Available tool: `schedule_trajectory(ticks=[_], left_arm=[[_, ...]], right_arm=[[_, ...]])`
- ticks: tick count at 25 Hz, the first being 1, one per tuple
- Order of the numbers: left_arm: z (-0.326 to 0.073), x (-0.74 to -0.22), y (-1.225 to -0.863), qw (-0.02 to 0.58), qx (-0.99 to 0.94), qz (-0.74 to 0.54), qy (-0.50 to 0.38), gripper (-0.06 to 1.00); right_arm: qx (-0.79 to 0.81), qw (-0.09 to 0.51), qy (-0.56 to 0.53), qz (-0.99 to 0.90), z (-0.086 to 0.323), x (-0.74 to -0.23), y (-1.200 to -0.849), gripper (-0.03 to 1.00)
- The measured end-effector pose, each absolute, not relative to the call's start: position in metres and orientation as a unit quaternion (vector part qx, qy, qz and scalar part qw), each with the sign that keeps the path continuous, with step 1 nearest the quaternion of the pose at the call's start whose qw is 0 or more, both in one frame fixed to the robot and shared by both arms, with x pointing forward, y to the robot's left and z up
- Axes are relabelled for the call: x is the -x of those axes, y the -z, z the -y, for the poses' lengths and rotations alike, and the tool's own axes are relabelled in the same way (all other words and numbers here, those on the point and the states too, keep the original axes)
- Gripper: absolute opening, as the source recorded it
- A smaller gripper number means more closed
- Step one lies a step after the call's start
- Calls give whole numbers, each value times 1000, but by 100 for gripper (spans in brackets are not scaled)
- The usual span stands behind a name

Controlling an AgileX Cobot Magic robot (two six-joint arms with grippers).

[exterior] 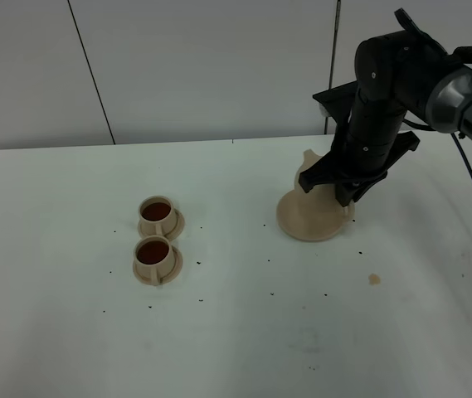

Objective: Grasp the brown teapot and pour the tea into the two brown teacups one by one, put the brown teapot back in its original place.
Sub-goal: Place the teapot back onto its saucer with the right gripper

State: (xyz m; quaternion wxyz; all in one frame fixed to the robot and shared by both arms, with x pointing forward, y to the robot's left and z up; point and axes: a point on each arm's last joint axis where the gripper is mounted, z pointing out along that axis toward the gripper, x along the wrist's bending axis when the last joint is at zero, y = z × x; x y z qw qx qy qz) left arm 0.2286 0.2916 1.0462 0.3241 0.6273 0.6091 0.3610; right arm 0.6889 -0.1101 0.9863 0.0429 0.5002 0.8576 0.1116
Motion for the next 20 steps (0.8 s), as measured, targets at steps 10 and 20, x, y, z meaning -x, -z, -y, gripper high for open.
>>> schedule_trajectory(ticks=[10, 20], left_arm=[[-292, -229, -1046, 324, -627, -609, -361, 25], [-292, -229, -1046, 324, -627, -609, -361, 25]], right_arm=[[-503, 33, -104, -858, 106, -698, -947, 9], [-503, 37, -109, -857, 105, -699, -945, 9]])
